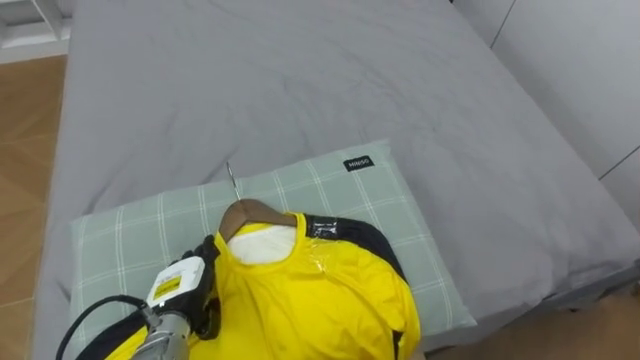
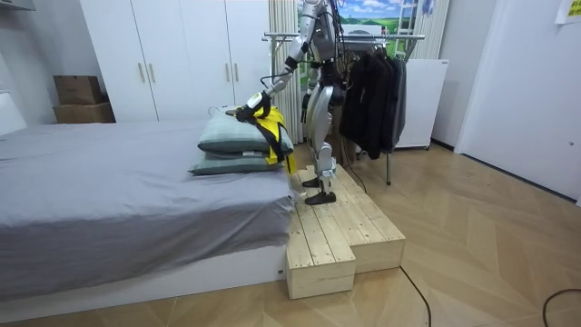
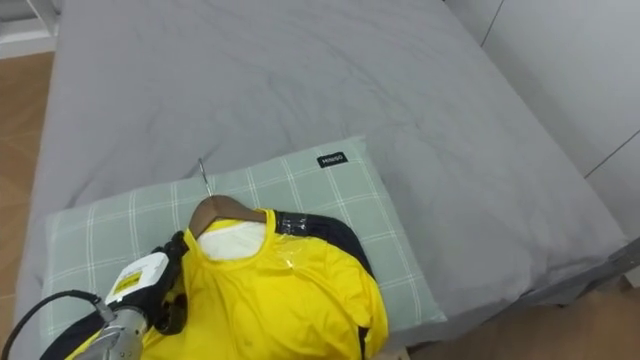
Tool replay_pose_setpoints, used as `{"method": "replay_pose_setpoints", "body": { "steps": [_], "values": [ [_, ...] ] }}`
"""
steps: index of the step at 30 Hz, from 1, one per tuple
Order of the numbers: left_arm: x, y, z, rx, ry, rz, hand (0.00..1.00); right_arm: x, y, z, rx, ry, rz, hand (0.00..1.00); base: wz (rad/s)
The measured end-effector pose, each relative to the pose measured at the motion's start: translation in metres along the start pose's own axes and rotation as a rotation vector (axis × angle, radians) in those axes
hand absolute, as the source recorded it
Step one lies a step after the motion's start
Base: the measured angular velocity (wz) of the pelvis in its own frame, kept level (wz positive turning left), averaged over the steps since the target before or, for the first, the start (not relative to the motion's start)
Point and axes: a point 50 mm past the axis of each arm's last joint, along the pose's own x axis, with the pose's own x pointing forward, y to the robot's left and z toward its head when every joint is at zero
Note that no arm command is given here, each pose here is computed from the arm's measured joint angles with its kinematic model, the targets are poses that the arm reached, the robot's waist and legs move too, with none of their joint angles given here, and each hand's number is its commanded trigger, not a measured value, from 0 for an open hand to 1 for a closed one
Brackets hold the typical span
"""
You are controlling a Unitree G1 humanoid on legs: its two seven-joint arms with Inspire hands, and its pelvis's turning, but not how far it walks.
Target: Hang clothes
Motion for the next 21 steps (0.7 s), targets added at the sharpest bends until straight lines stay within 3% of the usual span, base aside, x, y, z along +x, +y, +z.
{"method": "replay_pose_setpoints", "body": {
  "steps": [21],
  "values": [
    [0.0002, 0.0016, -0.0007, -0.087, 0.0, -0.004, 0.0, 0.0, 0.0008, 0.0011, -0.01, -0.003, 0.019, 0.0, 0.0]
  ]
}}
